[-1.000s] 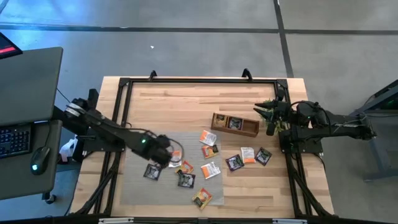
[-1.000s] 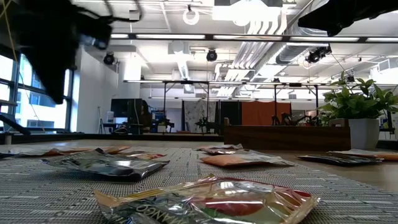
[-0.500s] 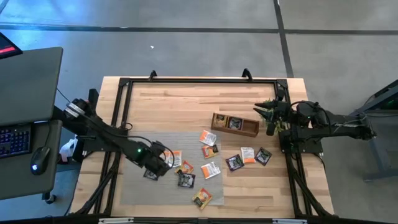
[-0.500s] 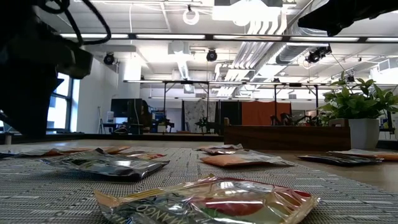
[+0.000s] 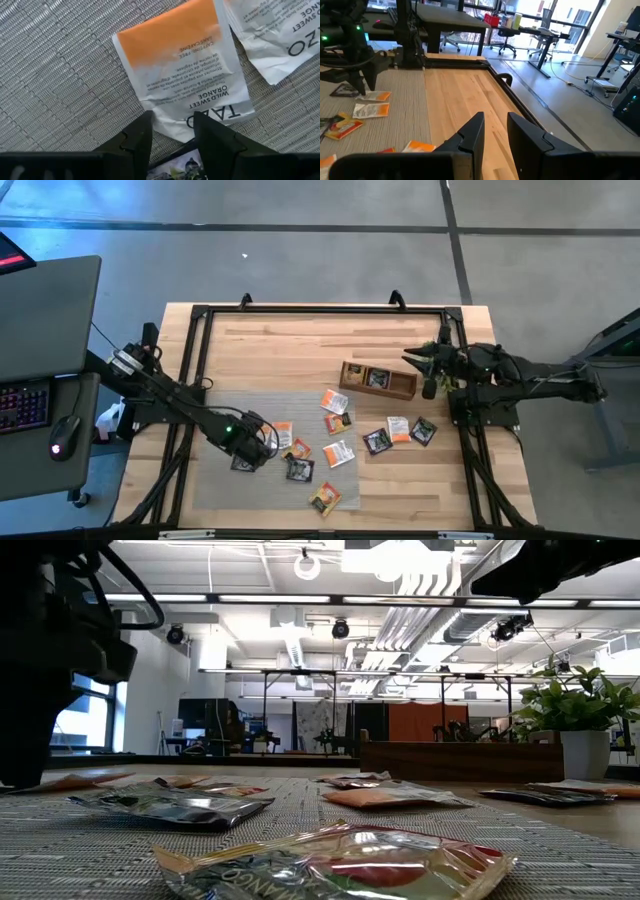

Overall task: Pick & Place Tea
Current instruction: Put the white orange tea bag in the right section of the wooden organizer

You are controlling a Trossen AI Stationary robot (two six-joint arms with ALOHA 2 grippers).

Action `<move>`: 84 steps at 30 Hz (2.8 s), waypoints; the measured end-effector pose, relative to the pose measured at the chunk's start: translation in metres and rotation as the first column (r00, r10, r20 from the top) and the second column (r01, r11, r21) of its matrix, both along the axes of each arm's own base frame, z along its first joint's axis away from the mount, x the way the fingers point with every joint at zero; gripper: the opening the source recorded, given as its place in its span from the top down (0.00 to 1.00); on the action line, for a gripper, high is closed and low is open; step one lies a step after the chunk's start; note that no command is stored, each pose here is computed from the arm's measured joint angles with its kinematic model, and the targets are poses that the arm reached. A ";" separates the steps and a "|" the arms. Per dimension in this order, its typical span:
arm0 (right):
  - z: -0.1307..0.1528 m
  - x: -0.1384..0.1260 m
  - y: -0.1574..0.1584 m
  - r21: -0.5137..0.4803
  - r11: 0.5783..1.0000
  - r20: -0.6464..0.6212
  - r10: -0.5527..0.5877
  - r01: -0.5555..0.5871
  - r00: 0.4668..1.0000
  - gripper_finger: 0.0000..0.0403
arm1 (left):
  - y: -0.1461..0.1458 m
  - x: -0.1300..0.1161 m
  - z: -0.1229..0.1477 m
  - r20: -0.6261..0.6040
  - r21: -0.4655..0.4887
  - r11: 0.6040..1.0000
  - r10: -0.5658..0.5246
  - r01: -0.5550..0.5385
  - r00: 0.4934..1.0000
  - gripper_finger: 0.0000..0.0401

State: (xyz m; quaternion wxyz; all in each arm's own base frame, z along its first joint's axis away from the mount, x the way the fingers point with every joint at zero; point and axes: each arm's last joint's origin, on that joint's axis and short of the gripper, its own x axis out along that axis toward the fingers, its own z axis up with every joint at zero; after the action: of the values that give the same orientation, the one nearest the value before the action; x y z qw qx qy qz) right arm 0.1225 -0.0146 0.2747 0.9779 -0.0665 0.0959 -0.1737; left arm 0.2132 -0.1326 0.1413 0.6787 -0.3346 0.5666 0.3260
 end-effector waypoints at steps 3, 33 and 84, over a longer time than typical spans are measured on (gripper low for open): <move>-0.002 0.005 0.000 0.001 1.000 -0.023 0.000 0.000 1.000 0.80 | 0.000 0.000 -0.003 -0.020 -0.002 1.000 -0.003 0.002 1.000 0.65; -0.055 0.120 0.008 0.058 0.890 -0.034 0.455 -0.452 0.890 0.80 | 0.016 0.080 0.115 0.162 0.564 0.759 -0.488 0.325 0.858 0.96; -0.064 0.142 -0.006 0.144 0.985 0.161 0.069 -0.093 0.985 0.97 | 0.126 0.159 0.135 0.611 0.574 0.788 -0.230 -0.224 0.758 0.95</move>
State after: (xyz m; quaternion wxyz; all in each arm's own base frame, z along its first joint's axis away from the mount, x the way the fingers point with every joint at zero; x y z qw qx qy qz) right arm 0.2647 -0.0204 0.2112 0.9908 0.0178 0.0295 -0.1306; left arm 0.3726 -0.0063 0.2764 0.9035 -0.1853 0.1562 0.3535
